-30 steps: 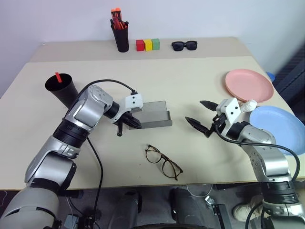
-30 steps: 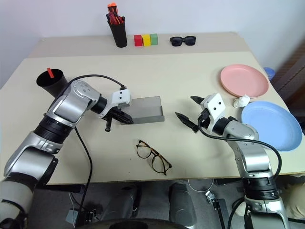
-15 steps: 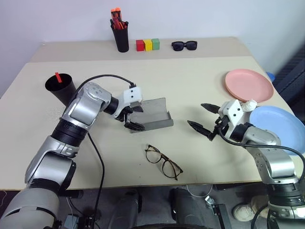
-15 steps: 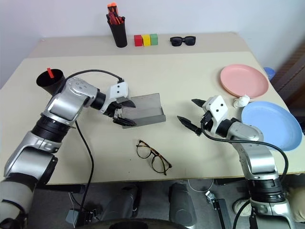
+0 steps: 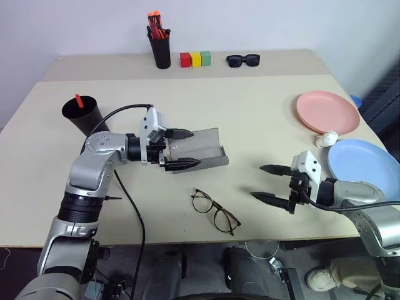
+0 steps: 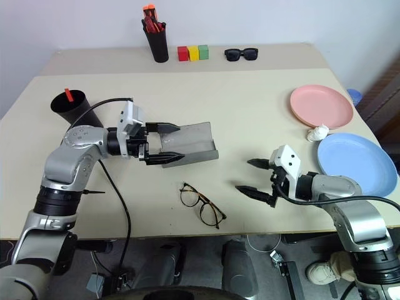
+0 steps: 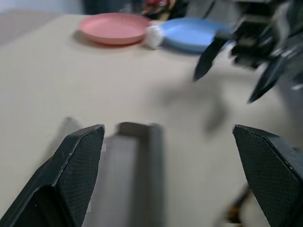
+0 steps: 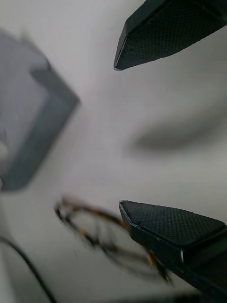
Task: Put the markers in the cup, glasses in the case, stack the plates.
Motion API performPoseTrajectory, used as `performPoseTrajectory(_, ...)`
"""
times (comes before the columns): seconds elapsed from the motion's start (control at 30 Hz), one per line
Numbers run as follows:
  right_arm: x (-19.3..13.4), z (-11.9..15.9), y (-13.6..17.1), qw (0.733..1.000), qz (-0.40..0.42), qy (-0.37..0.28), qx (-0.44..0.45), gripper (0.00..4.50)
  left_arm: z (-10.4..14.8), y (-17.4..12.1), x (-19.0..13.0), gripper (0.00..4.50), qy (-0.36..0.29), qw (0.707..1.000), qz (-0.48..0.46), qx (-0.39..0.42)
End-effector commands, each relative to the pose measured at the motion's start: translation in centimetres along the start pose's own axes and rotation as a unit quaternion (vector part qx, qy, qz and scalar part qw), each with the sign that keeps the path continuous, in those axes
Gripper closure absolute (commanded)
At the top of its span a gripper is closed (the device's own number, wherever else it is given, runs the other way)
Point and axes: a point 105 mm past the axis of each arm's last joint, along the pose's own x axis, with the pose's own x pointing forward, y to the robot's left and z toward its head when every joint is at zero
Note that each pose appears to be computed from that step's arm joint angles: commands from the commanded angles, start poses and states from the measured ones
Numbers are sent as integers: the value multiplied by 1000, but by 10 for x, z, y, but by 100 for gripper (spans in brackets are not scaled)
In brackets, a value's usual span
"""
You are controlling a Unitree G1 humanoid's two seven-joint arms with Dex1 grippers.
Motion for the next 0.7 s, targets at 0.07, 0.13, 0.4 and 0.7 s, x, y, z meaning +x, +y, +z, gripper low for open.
performPoseTrajectory(0.07,2,-3,19,998,56,21,-9,0,5,-16,-16,5,-3,999,-46,29)
performPoseTrajectory(0.13,4,-6,23,997,70,28,-3,0,3,-19,-19,5,6,997,-57,42)
performPoseTrajectory(0.4,24,-1,29,993,113,32,0,0,-24,-43,-31,5,67,983,-131,106)
performPoseTrajectory(0.7,32,8,30,989,141,34,9,0,-36,-51,-22,5,96,969,-173,147)
